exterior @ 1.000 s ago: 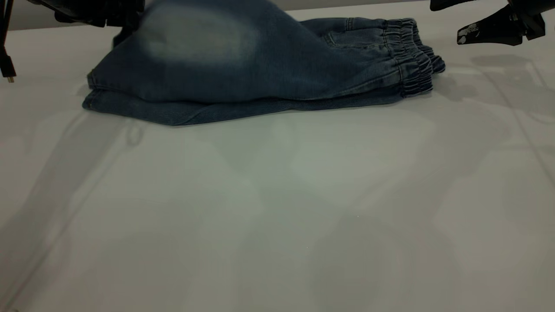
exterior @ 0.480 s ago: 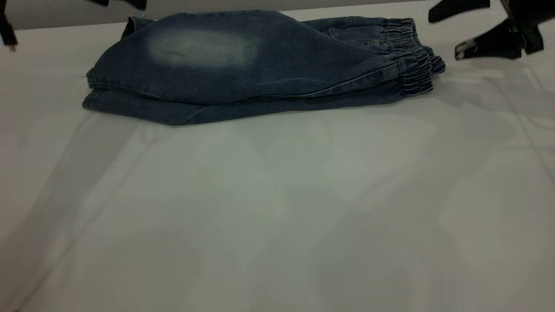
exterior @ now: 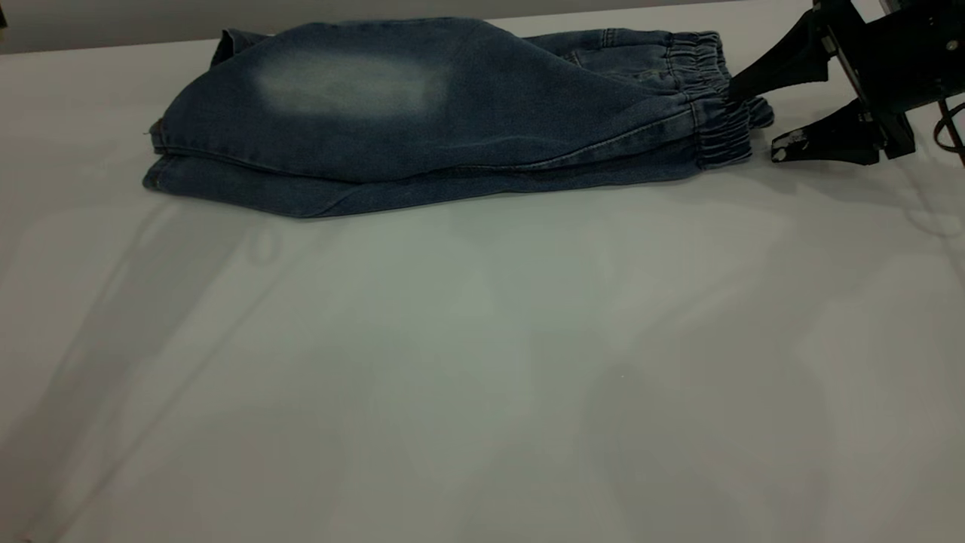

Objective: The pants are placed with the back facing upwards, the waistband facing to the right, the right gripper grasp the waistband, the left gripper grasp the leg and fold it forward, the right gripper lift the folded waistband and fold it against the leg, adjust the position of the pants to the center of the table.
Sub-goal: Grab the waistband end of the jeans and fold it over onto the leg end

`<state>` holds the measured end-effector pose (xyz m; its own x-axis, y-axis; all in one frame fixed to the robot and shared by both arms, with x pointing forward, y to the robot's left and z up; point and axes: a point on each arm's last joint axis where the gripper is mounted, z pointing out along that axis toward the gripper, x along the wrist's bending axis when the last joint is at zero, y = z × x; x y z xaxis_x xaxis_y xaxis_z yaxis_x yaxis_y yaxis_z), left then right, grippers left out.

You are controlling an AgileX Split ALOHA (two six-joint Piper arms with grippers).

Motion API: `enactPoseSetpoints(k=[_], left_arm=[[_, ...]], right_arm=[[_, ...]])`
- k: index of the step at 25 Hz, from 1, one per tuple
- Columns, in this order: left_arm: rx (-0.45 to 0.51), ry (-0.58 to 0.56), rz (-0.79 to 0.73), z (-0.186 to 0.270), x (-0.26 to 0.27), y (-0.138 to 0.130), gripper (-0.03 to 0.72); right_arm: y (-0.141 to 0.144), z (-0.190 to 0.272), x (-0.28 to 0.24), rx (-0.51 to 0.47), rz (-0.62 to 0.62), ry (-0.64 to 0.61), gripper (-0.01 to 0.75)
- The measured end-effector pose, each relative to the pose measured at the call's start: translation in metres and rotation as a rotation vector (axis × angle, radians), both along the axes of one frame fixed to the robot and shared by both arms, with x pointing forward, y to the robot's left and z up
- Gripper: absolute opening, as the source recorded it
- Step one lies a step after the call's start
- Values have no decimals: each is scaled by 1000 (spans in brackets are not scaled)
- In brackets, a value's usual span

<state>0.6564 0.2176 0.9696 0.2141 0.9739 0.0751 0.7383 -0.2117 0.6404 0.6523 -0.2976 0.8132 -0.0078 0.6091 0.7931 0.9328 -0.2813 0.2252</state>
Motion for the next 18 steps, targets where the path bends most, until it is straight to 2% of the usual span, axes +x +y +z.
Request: enactPoseSetpoints(k=[13, 18], left_arm=[[1, -16, -8, 1, 1, 0, 477], [0, -17, -9, 1, 1, -1, 477]], right_arm=[[3, -12, 7, 74, -16, -11, 573], [6, -6, 8, 157, -15, -30, 573]])
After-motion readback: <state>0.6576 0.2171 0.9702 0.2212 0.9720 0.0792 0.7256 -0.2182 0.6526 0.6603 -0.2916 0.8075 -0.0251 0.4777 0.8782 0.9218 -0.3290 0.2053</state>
